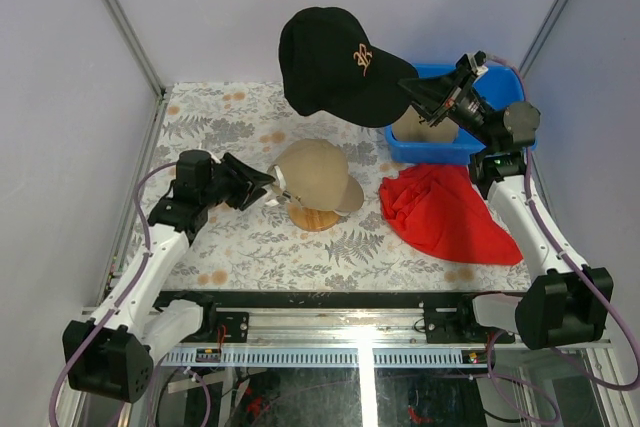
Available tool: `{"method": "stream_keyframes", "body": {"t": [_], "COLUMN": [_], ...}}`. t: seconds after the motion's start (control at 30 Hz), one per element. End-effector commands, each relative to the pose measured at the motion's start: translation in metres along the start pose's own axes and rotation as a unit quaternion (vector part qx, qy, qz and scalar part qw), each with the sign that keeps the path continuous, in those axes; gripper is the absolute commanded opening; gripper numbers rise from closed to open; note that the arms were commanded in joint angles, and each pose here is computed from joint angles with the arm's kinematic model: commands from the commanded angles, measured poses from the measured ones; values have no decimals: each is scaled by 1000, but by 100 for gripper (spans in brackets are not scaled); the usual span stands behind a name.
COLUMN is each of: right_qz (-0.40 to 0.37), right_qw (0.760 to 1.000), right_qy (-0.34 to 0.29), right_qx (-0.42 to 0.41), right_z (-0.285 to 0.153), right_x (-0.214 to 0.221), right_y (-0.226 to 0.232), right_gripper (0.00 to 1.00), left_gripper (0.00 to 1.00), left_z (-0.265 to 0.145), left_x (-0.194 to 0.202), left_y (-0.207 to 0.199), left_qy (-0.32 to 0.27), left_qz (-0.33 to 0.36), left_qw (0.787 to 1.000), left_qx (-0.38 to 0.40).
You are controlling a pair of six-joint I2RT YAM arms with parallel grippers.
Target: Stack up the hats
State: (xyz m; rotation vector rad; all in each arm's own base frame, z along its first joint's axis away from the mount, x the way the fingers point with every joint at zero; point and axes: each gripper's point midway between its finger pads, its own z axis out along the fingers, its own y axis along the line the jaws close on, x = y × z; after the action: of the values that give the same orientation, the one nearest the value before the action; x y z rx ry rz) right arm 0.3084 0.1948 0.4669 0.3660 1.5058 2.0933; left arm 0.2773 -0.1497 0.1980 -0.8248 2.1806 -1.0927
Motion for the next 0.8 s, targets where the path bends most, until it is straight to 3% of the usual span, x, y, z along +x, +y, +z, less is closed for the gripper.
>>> {"method": "stream_keyframes", "body": {"t": [0.0, 0.37, 0.6, 0.77], "right_qz": [-40, -38, -38, -38], "right_qw": [998, 999, 999, 999], "right_qy": [14, 8, 8, 15], "right_qx": [-37, -34, -26, -19], "right_z": [-8, -10, -11, -12], "right_x": [14, 8, 4, 4], "right_y": [30, 25, 17, 13], "right_gripper": [0, 0, 0, 0], "left_gripper": [42, 35, 7, 0], "left_z": [5, 21, 31, 39], "left_x": [-8, 5, 13, 10], "left_y": [-21, -19, -6, 8], "left_qy": [-7, 15, 22, 15], "left_qz": [1, 1, 2, 21], "left_qw": [999, 999, 999, 1000], "left_qx": [44, 39, 24, 3]}}
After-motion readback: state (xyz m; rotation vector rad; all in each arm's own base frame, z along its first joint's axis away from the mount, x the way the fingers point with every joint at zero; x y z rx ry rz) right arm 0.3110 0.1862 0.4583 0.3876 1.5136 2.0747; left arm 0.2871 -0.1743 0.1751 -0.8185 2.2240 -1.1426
